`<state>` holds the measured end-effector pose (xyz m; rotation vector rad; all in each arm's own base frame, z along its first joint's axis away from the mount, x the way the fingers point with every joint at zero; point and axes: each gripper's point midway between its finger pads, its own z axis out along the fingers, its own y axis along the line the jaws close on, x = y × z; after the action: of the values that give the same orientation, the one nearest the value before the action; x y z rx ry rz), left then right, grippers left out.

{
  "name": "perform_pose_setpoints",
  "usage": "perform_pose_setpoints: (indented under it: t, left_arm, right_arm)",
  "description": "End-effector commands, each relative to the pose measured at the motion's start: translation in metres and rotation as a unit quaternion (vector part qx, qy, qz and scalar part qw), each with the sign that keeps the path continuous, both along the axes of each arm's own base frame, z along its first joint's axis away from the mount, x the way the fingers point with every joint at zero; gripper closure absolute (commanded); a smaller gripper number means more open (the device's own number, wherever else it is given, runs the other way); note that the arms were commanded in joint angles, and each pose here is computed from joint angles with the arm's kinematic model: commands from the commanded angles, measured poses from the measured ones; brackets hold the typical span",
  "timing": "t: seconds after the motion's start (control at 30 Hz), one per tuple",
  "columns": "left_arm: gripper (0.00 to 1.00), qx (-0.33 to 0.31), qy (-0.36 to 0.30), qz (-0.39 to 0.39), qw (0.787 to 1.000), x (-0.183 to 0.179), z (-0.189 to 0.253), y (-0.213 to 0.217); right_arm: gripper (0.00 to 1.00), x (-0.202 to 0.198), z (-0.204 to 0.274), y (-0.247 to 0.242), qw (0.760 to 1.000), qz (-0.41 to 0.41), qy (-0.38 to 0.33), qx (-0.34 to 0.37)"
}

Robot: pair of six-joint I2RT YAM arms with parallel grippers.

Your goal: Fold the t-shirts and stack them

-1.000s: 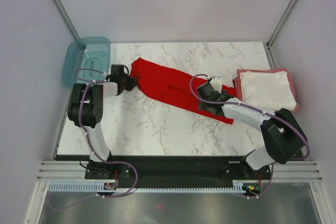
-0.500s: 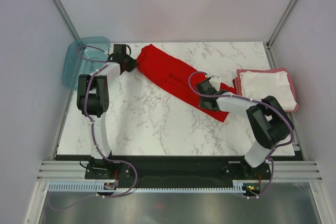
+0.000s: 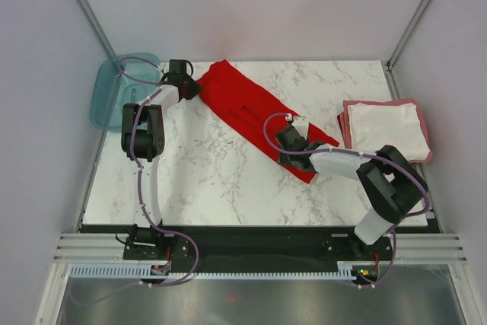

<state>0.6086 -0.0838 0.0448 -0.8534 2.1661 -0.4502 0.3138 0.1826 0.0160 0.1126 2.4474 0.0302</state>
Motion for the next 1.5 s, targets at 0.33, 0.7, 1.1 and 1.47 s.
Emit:
perform_pose_setpoints:
  t: [0.33, 0.7, 1.1, 1.47]
  left_arm:
    - [0.85, -0.009, -0.047, -0.054, 0.997, 0.041, -0.004, -0.001]
    - [0.79, -0.034, -0.083, -0.09, 0.992, 0.062, 0.0, -0.015]
    - [0.37, -0.067, -0.077, -0.098, 0.99, 0.062, -0.006, -0.014]
    - [0.13, -0.041, -0.057, -0.087, 0.994, 0.026, 0.026, -0.002]
  right_arm:
    - [0.39, -0.174, -0.018, 0.188, 0.958, 0.201, 0.161, 0.125]
    - [0.2, -0.14, 0.067, 0.194, 0.965, 0.23, 0.069, 0.105]
    - [0.34, -0.093, 0.042, 0.072, 0.984, 0.152, 0.08, 0.052]
    - [0.57, -0.121, -0.017, 0.062, 0.974, 0.159, 0.149, 0.061]
